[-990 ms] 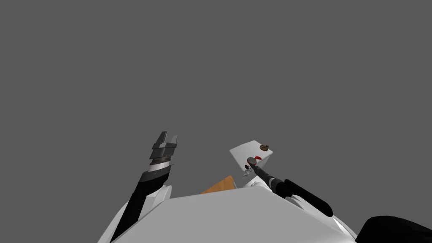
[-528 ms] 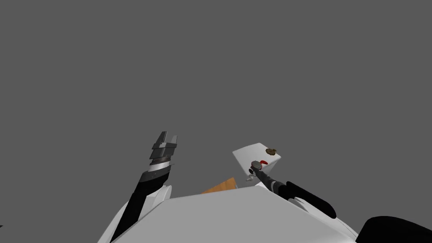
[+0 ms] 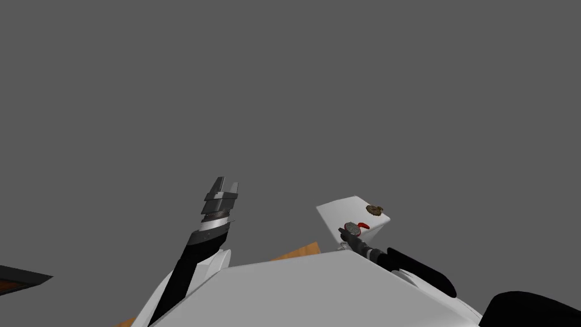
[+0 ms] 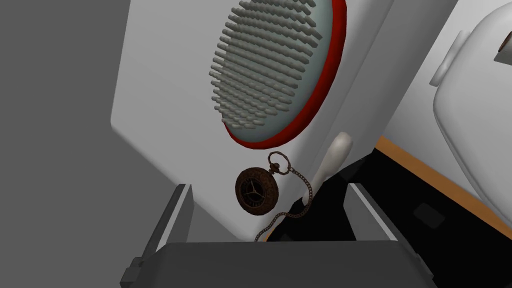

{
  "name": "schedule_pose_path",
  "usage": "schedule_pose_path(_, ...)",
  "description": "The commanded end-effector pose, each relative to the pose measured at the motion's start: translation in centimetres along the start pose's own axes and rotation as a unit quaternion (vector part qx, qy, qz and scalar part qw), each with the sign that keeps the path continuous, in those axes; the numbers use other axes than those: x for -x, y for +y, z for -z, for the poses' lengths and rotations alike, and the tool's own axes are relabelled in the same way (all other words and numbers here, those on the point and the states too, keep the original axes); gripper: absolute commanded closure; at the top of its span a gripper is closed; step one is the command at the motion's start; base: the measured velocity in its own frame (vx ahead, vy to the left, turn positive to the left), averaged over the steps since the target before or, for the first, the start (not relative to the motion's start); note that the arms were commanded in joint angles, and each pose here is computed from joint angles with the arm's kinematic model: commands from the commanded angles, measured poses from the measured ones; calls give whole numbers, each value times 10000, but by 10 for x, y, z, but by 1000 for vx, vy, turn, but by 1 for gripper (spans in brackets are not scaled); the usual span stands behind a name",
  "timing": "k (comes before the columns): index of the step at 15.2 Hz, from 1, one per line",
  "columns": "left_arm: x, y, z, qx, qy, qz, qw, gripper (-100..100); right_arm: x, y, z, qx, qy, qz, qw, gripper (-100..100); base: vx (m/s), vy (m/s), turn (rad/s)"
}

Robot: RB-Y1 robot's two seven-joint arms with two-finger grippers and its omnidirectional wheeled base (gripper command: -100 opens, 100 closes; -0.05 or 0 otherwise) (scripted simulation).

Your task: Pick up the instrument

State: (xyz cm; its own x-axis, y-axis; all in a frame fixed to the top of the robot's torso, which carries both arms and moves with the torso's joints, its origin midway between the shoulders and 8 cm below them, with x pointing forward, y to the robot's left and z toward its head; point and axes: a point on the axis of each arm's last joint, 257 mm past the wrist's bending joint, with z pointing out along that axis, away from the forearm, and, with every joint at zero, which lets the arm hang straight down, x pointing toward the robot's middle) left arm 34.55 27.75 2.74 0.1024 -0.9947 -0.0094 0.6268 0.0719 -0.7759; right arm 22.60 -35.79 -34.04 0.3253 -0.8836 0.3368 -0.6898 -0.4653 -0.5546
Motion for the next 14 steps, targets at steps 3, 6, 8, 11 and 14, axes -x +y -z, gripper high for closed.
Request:
schedule_pose_path(3, 0, 0, 0, 0, 0, 0, 10000, 0, 4, 4, -10, -6, -20, -22, 10000, -100, 24, -4, -2)
schedule_pose_path(6, 0, 0, 0, 0, 0, 0, 10000, 0, 5, 4, -13, -7, -27, -28, 10000, -100, 40, -5, -14)
schedule_pose_path(8, 0, 0, 0, 0, 0, 0, 10000, 0, 5, 4, -13, -12, -23, -18, 10000, 100, 4, -2, -15)
schedule_pose_path(11, 0, 0, 0, 0, 0, 0, 10000, 0, 5, 8, -13, 28, -34, -24, 10000, 100, -2, -1, -5)
schedule_pose_path(14, 0, 0, 0, 0, 0, 0, 10000, 0, 1, 1, -2, 8, -16, -31, 10000, 100, -30, 11, 41)
